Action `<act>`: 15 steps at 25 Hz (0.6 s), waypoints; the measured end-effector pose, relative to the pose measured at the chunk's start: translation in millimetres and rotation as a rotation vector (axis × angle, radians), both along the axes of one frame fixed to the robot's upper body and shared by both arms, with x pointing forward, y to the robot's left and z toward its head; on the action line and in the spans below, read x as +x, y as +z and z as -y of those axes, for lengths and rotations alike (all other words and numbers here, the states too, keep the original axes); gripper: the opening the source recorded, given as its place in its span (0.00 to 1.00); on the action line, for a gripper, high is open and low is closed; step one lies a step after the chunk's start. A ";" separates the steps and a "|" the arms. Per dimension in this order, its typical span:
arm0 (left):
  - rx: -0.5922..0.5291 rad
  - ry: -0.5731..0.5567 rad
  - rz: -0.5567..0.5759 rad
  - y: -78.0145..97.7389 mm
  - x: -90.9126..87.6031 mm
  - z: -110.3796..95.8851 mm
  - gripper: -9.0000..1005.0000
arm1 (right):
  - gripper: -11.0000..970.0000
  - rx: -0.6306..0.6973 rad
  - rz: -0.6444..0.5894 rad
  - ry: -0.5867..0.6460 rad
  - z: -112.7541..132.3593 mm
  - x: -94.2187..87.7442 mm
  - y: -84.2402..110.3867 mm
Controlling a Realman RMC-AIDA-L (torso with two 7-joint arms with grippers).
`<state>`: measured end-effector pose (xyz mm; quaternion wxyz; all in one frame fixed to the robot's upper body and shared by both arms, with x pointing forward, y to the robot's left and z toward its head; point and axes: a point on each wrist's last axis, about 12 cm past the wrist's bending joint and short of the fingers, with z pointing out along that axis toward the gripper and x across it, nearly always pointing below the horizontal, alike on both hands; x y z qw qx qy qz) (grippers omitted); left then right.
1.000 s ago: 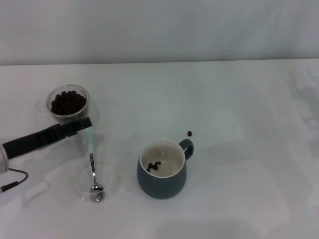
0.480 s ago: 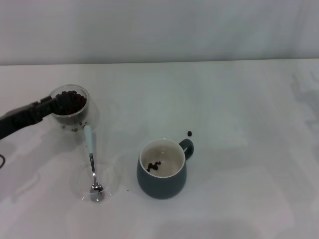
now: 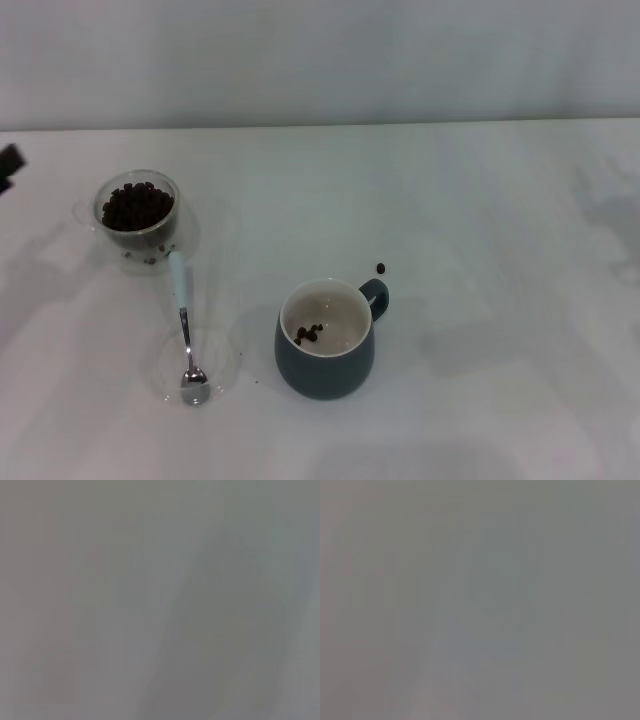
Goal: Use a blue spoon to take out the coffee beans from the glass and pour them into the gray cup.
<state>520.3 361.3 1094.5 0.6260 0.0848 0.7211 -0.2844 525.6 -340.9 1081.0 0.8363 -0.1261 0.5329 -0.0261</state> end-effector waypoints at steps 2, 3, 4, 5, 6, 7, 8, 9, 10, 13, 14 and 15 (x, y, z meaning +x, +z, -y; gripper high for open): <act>0.036 0.046 0.027 -2.7 -6.0 -10.3 0.72 | 0.53 0.007 -0.010 0.046 -6.5 -0.4 -1.3; 0.060 0.071 0.042 -4.5 -9.6 -15.7 0.72 | 0.53 0.007 -0.021 0.096 -14.3 0.5 -2.3; 0.082 0.096 0.057 -6.5 -13.1 -20.8 0.72 | 0.53 0.011 -0.026 0.125 -18.8 1.1 -2.5; 0.103 0.126 0.073 -9.0 -17.1 -26.0 0.72 | 0.53 0.011 -0.026 0.125 -18.8 1.1 -2.5; 0.110 0.143 0.081 -10.5 -19.1 -28.6 0.72 | 0.53 0.015 -0.028 0.148 -22.4 1.7 -2.3; 0.122 0.172 0.096 -12.6 -22.2 -32.7 0.72 | 0.53 0.025 -0.031 0.177 -26.6 2.1 -1.9; 0.128 0.198 0.107 -14.1 -24.9 -36.3 0.72 | 0.53 0.037 -0.035 0.210 -31.1 2.0 -1.6; 0.137 0.225 0.122 -14.4 -27.2 -40.5 0.72 | 0.53 0.054 -0.042 0.249 -35.9 1.3 -1.6; 0.147 0.249 0.134 -15.1 -29.7 -44.0 0.72 | 0.53 0.064 -0.053 0.285 -40.7 0.4 -2.4; 0.165 0.307 0.156 -18.5 -35.9 -51.3 0.72 | 0.53 0.083 -0.095 0.391 -55.7 -2.8 -6.4; 0.165 0.307 0.156 -18.5 -35.9 -51.3 0.72 | 0.53 0.085 -0.110 0.422 -60.4 -3.9 -8.0; 0.174 0.350 0.153 -24.0 -40.2 -55.9 0.72 | 0.53 0.083 -0.129 0.458 -66.0 -5.7 -10.3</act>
